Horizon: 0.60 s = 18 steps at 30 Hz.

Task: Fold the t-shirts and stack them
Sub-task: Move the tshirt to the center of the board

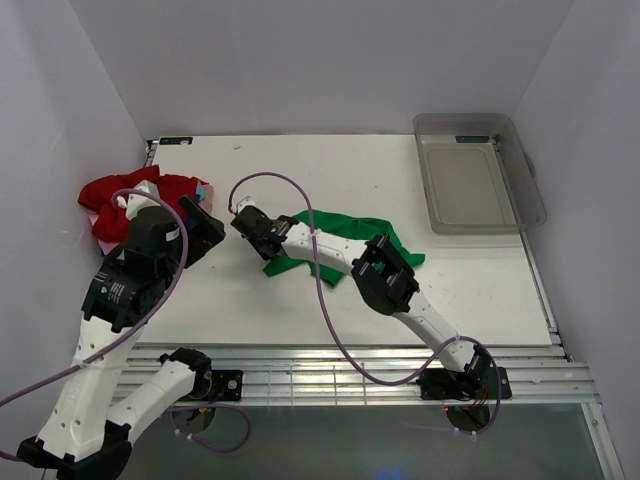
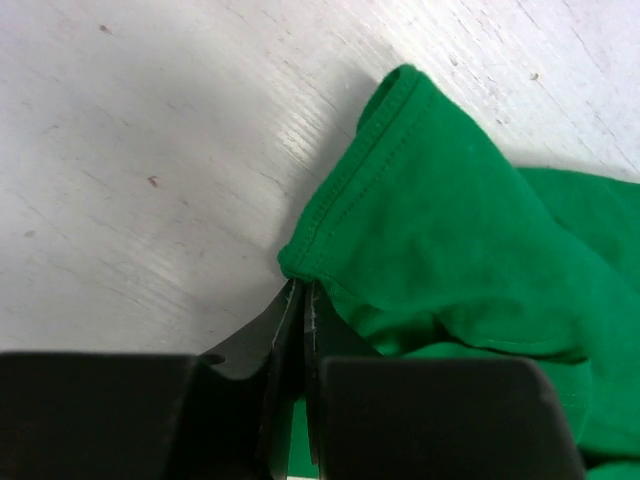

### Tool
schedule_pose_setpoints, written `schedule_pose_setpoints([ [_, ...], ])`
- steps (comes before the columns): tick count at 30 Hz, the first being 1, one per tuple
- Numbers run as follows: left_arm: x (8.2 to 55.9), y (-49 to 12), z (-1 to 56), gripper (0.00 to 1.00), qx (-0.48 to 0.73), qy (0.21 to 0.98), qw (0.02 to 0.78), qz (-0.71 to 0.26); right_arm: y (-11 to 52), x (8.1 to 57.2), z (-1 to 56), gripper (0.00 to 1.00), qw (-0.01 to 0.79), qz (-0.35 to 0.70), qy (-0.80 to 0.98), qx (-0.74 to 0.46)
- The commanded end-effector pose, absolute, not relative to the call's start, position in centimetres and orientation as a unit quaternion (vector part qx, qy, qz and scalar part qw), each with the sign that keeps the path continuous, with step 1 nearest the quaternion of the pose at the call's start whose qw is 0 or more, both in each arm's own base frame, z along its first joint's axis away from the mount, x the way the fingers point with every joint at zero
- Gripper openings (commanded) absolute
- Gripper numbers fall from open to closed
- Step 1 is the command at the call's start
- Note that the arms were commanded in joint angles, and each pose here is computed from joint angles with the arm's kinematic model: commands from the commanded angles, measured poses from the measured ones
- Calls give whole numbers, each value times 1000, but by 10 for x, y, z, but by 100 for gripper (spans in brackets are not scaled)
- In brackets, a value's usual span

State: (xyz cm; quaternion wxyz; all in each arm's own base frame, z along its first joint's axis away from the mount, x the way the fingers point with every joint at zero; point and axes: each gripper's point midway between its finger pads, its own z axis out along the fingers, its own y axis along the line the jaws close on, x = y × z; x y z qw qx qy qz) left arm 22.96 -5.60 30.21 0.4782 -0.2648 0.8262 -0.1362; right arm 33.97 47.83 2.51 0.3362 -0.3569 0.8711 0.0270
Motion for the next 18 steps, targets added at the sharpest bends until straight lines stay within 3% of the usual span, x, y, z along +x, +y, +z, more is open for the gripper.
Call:
schedule_pose_setpoints([
  [1, 221, -47, 301, 98, -280, 821, 482, -129, 409, 315, -45, 8, 221, -80, 895, -378],
  [6, 220, -48, 297, 98, -283, 822, 476, -130, 440, 317, 1, 8, 247, -7, 896, -369],
  [11, 221, -40, 292, 98, -303, 815, 479, -115, 497, 325, 146, 8, 355, 138, 858, -344],
  [17, 217, -24, 296, 98, -347, 789, 498, -101, 488, 307, 330, 8, 478, 259, 780, -309],
  [18, 217, -24, 295, 98, -348, 788, 497, -100, 489, 307, 333, 8, 481, 261, 778, -309],
])
